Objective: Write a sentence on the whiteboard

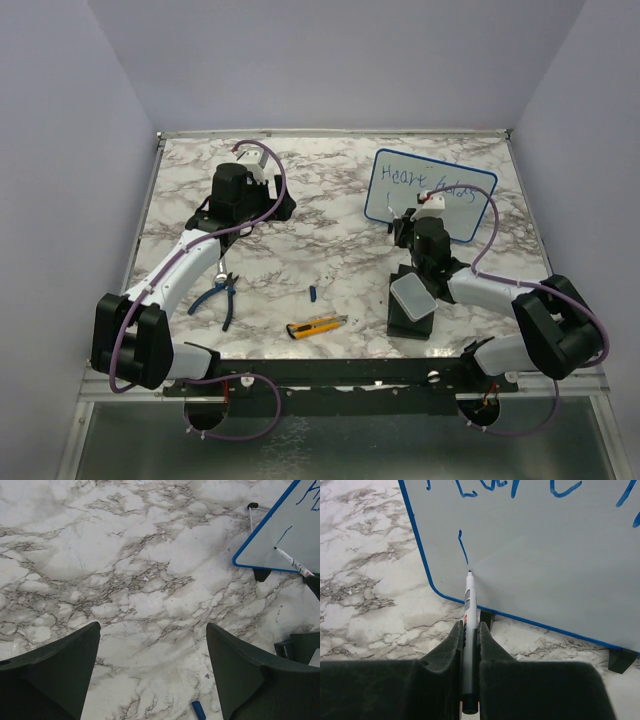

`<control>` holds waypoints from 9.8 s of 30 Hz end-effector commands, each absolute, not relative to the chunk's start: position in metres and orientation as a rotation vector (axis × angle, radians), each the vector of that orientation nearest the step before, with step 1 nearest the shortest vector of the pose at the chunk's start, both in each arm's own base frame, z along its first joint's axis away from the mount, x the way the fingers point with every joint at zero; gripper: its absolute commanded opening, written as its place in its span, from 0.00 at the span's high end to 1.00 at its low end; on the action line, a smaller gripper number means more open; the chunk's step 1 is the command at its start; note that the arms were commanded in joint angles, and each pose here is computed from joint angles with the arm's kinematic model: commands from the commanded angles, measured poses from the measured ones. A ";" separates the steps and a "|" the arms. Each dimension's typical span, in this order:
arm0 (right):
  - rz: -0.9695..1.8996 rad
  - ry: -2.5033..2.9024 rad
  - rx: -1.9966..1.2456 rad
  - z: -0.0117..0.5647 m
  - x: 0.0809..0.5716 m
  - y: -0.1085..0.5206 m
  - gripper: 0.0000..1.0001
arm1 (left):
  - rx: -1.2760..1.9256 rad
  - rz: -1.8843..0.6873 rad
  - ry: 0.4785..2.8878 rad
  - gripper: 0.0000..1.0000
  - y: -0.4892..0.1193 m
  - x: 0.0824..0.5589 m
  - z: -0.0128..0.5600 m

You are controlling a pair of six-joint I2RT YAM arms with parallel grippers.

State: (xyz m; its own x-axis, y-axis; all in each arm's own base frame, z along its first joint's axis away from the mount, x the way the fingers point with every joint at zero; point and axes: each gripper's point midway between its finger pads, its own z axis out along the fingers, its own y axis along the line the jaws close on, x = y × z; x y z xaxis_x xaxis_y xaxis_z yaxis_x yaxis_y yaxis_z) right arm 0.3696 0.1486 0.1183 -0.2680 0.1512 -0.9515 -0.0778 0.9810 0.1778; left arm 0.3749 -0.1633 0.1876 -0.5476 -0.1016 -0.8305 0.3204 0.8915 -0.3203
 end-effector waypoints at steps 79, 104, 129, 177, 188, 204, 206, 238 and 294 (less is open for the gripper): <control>0.180 1.856 0.097 0.104 0.357 0.137 0.99 | 0.167 -0.562 2.050 0.13 -0.163 0.372 0.201; 0.208 1.790 0.099 0.134 0.348 0.132 0.99 | 0.166 -0.558 2.033 0.13 -0.161 0.371 0.207; 0.118 1.801 0.148 0.125 0.356 0.113 0.99 | 0.168 -0.557 2.029 0.13 -0.161 0.371 0.207; 0.103 1.781 0.162 0.125 0.361 0.108 0.99 | 0.168 -0.553 2.032 0.12 -0.161 0.371 0.206; 0.123 1.856 0.156 0.099 0.351 0.111 0.99 | 0.169 -0.554 2.028 0.13 -0.161 0.371 0.207; 0.114 1.892 0.166 0.088 0.347 0.109 0.99 | 0.169 -0.554 2.026 0.13 -0.161 0.370 0.208; 0.110 1.896 0.171 0.087 0.347 0.108 0.99 | 0.167 -0.555 2.026 0.13 -0.161 0.370 0.209; 0.186 1.853 0.073 0.112 0.340 0.119 0.99 | 0.154 -0.528 2.008 0.13 -0.156 0.371 0.213; 0.164 1.898 0.158 0.103 0.347 0.094 1.00 | 0.153 -0.514 2.014 0.12 -0.154 0.373 0.208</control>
